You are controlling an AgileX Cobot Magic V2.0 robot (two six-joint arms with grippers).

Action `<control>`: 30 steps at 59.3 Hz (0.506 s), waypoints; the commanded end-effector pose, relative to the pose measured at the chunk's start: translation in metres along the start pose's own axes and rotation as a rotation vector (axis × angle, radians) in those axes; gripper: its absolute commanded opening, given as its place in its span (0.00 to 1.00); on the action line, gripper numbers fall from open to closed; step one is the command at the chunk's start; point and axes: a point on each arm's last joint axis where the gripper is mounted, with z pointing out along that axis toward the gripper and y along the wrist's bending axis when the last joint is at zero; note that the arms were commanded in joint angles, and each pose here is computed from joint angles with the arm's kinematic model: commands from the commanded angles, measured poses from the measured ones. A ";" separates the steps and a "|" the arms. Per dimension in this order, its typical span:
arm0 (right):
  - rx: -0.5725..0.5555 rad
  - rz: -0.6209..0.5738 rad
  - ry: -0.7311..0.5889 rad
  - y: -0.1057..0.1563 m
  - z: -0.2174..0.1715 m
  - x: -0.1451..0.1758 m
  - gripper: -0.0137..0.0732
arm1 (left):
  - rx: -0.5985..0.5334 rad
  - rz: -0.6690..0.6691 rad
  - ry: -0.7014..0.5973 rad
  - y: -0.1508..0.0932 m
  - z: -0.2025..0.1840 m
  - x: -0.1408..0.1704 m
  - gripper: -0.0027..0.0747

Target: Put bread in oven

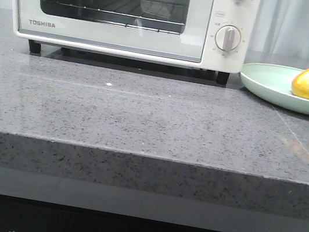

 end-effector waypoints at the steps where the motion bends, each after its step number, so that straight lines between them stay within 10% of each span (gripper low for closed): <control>1: 0.012 -0.001 -0.095 -0.001 -0.002 -0.009 0.09 | -0.008 -0.012 -0.093 0.001 -0.001 -0.006 0.01; 30: 0.015 -0.002 -0.157 -0.001 -0.005 -0.022 0.09 | -0.014 -0.012 -0.196 0.001 -0.003 -0.016 0.01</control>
